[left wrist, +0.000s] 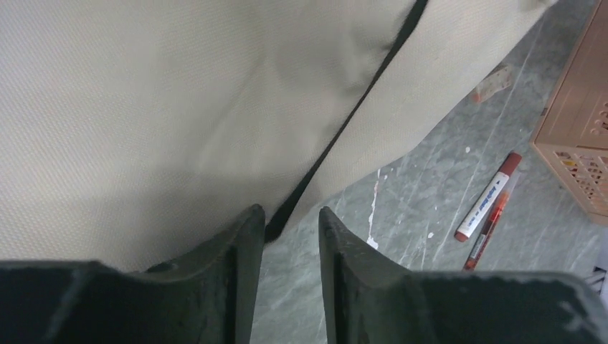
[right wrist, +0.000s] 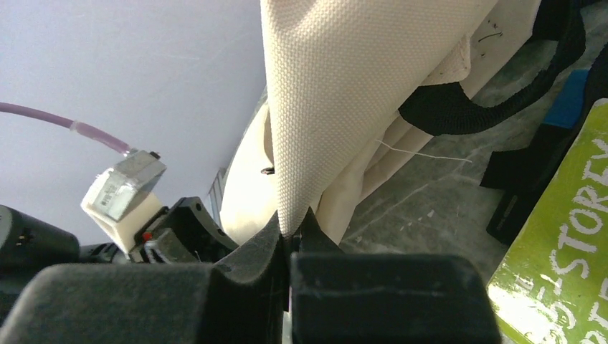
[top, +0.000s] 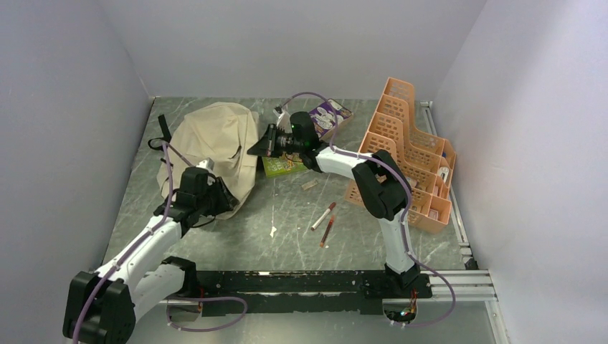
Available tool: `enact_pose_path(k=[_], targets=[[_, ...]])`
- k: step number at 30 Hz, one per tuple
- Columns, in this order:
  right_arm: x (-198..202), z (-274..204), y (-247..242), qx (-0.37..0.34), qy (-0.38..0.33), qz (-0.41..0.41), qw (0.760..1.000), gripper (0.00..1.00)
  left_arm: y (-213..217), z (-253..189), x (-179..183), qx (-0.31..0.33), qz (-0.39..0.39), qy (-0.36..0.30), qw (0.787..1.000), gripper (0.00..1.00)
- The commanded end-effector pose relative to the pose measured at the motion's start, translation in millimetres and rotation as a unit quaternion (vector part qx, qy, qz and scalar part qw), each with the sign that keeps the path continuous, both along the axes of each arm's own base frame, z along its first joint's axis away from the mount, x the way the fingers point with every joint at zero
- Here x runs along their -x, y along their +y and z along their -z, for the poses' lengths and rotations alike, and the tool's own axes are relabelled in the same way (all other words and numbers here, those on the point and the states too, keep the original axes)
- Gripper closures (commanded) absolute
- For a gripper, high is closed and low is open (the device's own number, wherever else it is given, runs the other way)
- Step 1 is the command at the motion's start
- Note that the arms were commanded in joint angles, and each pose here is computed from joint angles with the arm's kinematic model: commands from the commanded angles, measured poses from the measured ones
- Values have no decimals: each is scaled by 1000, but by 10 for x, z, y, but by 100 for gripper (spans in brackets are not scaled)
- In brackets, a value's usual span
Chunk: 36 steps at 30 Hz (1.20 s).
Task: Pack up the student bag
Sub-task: Adjust the student bag at the center of the board, then unzip the student bag at the center of the board.
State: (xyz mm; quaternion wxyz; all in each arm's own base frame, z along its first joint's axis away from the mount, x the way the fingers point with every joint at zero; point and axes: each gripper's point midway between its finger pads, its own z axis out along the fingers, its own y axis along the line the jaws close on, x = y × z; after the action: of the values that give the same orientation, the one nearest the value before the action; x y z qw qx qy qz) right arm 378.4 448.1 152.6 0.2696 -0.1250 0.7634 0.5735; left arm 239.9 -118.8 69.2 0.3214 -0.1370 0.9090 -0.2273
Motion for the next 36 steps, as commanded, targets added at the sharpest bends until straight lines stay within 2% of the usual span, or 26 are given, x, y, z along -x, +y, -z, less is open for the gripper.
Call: enact_pose_path(k=[1,6,17,26,31,36], targets=[[-141,-310,15,-32,-55,8,998,100,83,-341,-125,-28,-15,-34,999,56],[-98,-290,-6,-23,-73,-4,997,100,146,-818,-269,-38,-31,-83,995,48],[186,-382,-4,-53,-143,-90,984,100,325,-1320,-596,-68,-80,-126,986,46],[251,-358,-10,-55,-166,-113,978,100,638,-2178,-808,-103,-123,-196,967,38],[321,-374,-17,-65,-187,-135,971,100,686,-2215,-752,-111,-128,-199,965,37],[417,-449,-21,-78,-215,-170,959,100,723,-1996,-630,-113,-132,-183,968,39]])
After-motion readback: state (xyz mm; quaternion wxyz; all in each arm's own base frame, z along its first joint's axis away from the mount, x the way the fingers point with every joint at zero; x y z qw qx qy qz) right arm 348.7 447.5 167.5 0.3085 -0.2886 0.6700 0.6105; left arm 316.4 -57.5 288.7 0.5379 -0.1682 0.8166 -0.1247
